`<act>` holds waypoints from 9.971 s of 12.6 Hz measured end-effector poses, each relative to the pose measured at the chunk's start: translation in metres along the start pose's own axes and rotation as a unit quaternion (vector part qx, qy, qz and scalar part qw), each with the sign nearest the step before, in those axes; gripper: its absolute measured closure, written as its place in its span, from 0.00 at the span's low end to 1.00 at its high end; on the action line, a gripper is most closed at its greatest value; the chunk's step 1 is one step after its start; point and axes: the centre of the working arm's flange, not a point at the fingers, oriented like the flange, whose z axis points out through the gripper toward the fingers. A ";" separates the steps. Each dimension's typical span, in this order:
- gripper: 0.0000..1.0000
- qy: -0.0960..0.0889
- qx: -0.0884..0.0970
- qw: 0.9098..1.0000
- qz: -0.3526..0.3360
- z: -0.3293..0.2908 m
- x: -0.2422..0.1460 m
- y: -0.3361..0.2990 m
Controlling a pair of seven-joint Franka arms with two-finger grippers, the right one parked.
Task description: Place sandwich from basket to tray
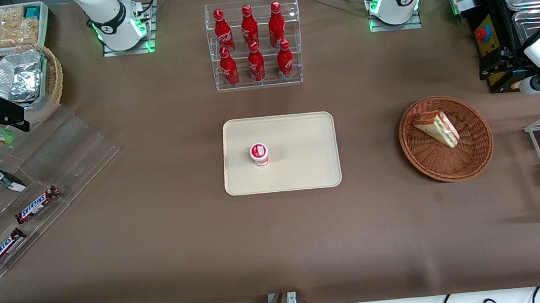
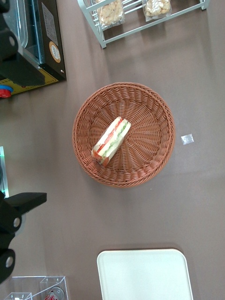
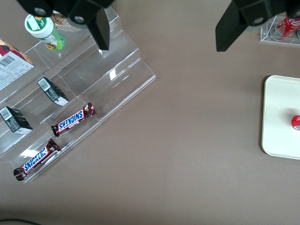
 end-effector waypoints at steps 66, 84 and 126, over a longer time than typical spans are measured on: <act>0.83 0.029 -0.015 0.984 -0.176 0.080 0.060 0.038; 0.83 0.041 -0.057 0.997 -0.034 0.188 0.053 0.331; 0.00 0.081 -0.036 0.961 -0.263 0.068 0.110 0.172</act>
